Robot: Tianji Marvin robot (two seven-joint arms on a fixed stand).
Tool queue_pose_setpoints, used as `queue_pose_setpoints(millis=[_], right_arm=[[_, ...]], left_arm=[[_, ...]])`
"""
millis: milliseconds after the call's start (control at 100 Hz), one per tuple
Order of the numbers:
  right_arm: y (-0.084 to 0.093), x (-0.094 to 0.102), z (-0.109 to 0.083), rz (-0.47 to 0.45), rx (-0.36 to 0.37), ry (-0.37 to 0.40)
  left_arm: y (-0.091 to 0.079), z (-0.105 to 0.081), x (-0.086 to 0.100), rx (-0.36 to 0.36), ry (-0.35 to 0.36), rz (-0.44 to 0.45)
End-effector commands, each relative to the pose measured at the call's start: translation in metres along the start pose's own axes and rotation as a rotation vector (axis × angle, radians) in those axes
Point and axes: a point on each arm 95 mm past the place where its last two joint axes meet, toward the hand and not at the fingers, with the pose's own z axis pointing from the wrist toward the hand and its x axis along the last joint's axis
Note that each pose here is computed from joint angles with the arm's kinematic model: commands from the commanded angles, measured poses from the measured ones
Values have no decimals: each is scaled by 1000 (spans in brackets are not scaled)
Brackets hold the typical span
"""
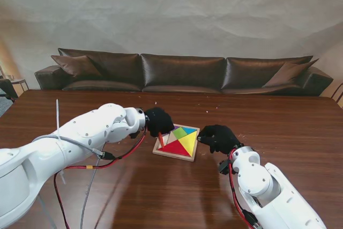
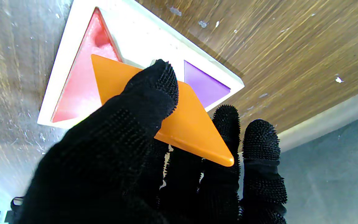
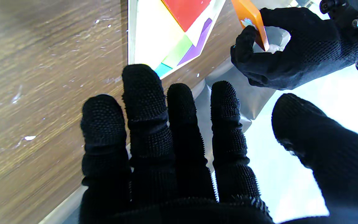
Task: Assemble the tangram pieces into a square
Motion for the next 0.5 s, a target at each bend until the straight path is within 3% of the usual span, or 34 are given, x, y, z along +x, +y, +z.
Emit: queue_pose_setpoints(millis=[0, 490], right_arm=[[-5, 0, 0, 6, 22, -4], [-6, -1, 0, 9, 28, -8]], left_arm=[[-6, 0, -5, -14, -6, 20], [5, 11, -4, -10, -24, 21]])
